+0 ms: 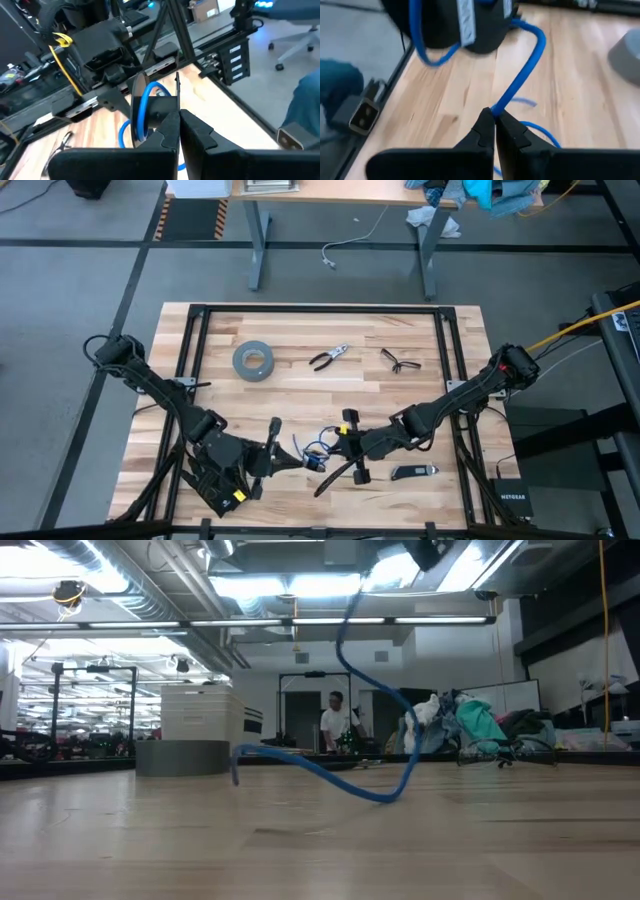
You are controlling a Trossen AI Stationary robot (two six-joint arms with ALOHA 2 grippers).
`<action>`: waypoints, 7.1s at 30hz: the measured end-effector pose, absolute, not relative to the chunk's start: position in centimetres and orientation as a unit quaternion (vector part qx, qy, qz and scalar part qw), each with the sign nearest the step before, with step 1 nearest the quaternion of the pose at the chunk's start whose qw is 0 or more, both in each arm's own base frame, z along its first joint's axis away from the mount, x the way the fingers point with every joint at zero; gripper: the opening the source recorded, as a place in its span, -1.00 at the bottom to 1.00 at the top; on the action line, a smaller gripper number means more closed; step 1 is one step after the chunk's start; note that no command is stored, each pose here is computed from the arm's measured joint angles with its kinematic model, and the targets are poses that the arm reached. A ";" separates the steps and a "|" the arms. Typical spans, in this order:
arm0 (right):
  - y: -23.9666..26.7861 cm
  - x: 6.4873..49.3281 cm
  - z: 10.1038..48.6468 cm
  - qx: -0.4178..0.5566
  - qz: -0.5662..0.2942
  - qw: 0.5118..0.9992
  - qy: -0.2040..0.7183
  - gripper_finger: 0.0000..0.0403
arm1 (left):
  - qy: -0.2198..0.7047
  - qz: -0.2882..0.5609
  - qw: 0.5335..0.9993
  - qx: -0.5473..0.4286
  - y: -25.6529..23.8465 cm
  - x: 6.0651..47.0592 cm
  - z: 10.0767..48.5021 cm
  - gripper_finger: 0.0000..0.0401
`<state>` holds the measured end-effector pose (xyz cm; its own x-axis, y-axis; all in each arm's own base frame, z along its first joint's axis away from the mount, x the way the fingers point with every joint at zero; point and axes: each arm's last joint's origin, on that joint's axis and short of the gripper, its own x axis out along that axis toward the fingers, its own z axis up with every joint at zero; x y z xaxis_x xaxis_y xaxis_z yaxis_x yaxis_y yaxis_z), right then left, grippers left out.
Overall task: Coil cords
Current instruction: Uncoil the blue wire cable from the black spool, then coil the blue wire cable onto the black spool
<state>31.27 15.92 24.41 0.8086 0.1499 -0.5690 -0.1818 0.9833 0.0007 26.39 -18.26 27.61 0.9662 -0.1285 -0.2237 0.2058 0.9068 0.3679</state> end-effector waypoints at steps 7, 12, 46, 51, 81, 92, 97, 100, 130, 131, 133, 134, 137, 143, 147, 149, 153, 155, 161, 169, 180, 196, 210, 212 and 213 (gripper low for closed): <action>15.9 30.7 24.0 -0.016 0.118 0.933 0.340 -0.99 | 0.170 -0.055 0.966 0.185 -17.4 26.3 26.2 -1.00; 15.8 30.3 23.7 -0.012 0.124 0.922 0.366 -0.99 | 0.182 -0.048 0.966 0.178 -17.1 26.4 26.0 -1.00; 17.3 26.5 31.5 -0.057 0.152 0.960 0.229 -0.99 | 0.187 -0.079 0.970 0.134 -16.8 26.8 26.0 -1.00; 17.3 26.6 33.1 -0.072 0.143 0.966 0.201 -0.99 | 0.192 -0.092 0.968 0.131 -16.9 27.0 25.6 -1.00; 13.7 32.2 30.3 -0.111 0.061 0.967 0.220 -0.99 | 0.011 -0.252 0.952 0.173 -18.2 28.9 27.2 -1.00; 12.6 32.6 27.9 -0.061 0.112 0.939 0.321 -0.81 | -0.027 -0.253 0.941 0.222 -17.0 28.2 29.2 -1.00; 12.2 31.4 28.1 -0.059 0.108 0.925 0.358 -0.55 | 0.064 -0.232 0.935 0.259 -16.2 26.6 29.0 -1.00; 11.8 30.7 28.3 -0.062 0.104 0.919 0.375 -0.41 | 0.107 -0.216 0.930 0.278 -16.0 25.7 28.7 -1.00; 11.5 32.1 24.5 -0.189 0.036 0.954 0.230 -0.23 | 0.274 -0.099 0.884 0.366 -14.4 24.4 26.0 -1.00; 11.6 32.4 24.5 -0.184 0.034 0.958 0.217 -0.23 | 0.274 -0.098 0.884 0.367 -14.4 24.4 26.0 -1.00; 11.9 33.0 24.2 -0.178 0.034 0.963 0.199 -0.23 | 0.274 -0.098 0.883 0.367 -14.4 24.4 26.0 -1.00; 12.0 33.3 23.9 -0.176 0.036 0.965 0.193 -0.23 | 0.275 -0.098 0.883 0.368 -14.4 24.4 26.0 -1.00; 12.3 34.1 22.9 -0.175 0.036 0.966 0.187 -0.23 | 0.282 -0.098 0.880 0.369 -14.6 24.6 25.5 -1.00; 12.6 34.8 21.7 -0.181 0.039 0.966 0.182 -0.23 | 0.307 -0.086 0.880 0.352 -14.5 25.4 24.3 -1.00; 12.7 35.0 21.4 -0.185 0.046 0.964 0.183 -0.23 | 0.314 -0.084 0.875 0.360 -14.5 25.7 23.8 -1.00; 12.7 35.0 21.3 -0.184 0.047 0.964 0.184 -0.23 | 0.316 -0.077 0.869 0.374 -14.6 25.8 23.5 -1.00; 12.7 34.9 21.2 -0.163 0.043 0.967 0.192 -0.23 | 0.324 -0.048 0.846 0.420 -14.9 26.1 22.6 -1.00; 12.6 34.8 20.9 -0.152 0.034 0.966 0.207 -0.23 | 0.333 -0.041 0.832 0.442 -15.2 26.2 21.9 -1.00; 12.1 34.2 19.8 -0.125 -0.025 0.955 0.267 -0.23 | 0.348 -0.011 0.761 0.548 -17.1 26.1 19.1 -1.00; 13.4 33.0 19.2 -0.115 -0.079 0.946 0.294 -0.23 | 0.357 0.072 0.608 0.705 -18.6 25.9 15.6 -1.00; 13.9 32.9 19.7 -0.109 -0.124 0.952 0.259 -0.23 | 0.387 0.101 0.448 0.800 -18.6 26.3 10.9 -1.00; 13.8 34.1 20.8 -0.028 -0.046 0.976 0.211 -0.23 | 0.388 0.100 0.416 0.817 -18.7 26.4 10.8 -1.00; 4.1 36.5 20.3 0.037 0.083 0.960 0.266 -0.16 | 0.396 0.080 0.370 0.836 -18.5 26.5 10.7 -1.00; 3.1 36.6 20.4 0.046 0.112 0.958 0.261 -0.13 | 0.396 0.079 0.370 0.836 -18.5 26.5 10.7 -1.00; 2.7 36.7 20.4 0.049 0.116 0.958 0.259 -0.12 | 0.396 0.079 0.370 0.836 -18.5 26.5 10.7 -1.00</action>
